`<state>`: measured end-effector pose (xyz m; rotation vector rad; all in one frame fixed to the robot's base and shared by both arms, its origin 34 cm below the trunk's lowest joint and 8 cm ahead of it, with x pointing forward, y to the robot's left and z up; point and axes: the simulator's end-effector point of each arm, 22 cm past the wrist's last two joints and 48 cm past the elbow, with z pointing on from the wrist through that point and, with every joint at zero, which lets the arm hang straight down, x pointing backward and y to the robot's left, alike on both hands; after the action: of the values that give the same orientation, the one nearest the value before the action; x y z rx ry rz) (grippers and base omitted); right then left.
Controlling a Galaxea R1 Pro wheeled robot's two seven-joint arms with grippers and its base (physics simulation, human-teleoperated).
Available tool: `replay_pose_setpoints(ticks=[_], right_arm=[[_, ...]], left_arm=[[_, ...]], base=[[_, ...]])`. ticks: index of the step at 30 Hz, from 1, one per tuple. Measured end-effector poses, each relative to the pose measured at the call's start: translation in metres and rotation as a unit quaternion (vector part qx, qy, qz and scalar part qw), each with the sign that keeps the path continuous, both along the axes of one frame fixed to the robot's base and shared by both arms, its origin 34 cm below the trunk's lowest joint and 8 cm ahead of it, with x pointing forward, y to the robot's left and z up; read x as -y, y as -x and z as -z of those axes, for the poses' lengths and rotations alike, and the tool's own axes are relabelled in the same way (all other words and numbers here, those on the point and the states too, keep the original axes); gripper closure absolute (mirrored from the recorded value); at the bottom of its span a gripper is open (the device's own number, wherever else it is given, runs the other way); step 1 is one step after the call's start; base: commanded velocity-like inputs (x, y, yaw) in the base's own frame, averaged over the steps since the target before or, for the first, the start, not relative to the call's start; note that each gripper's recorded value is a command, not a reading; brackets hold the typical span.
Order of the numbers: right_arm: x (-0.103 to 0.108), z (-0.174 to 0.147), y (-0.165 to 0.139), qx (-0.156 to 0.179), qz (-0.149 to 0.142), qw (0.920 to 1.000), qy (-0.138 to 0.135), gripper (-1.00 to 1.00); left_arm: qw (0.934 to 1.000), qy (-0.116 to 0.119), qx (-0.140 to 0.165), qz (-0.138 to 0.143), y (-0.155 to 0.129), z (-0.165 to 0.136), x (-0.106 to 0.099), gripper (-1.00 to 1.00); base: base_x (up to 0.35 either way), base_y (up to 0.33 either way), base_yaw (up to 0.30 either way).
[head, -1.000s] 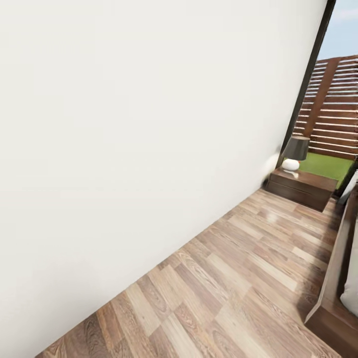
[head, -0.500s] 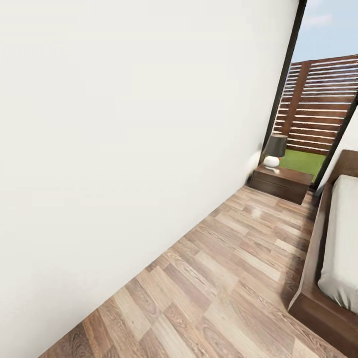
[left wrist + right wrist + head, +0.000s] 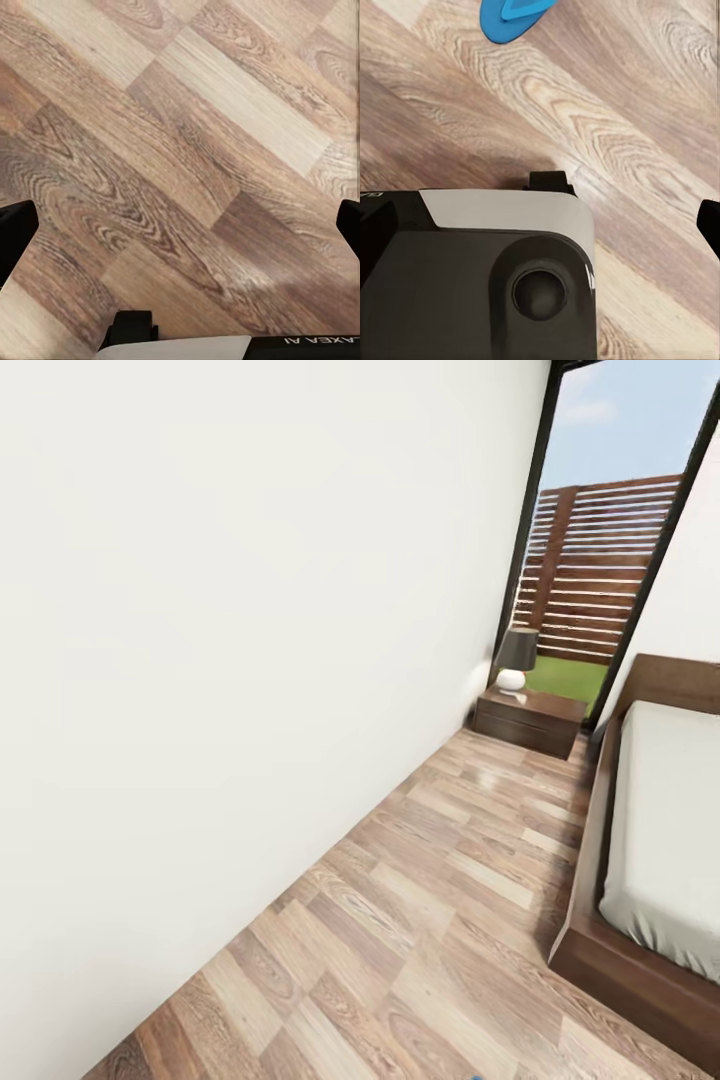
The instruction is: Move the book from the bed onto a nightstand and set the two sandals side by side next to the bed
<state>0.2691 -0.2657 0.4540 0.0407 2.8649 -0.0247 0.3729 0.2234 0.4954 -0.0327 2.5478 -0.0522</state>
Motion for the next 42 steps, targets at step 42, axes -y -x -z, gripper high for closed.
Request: replay_pose_setpoints(ticks=[42], right_arm=[[-0.0001,0.0,0.0003,0.0,0.0,1.0,0.0,-1.0]], left_arm=[[1.0,0.0,0.0,0.0,-0.0001,-0.0001,0.0,-1.0]], base=[[0.0,0.0,-0.258]])
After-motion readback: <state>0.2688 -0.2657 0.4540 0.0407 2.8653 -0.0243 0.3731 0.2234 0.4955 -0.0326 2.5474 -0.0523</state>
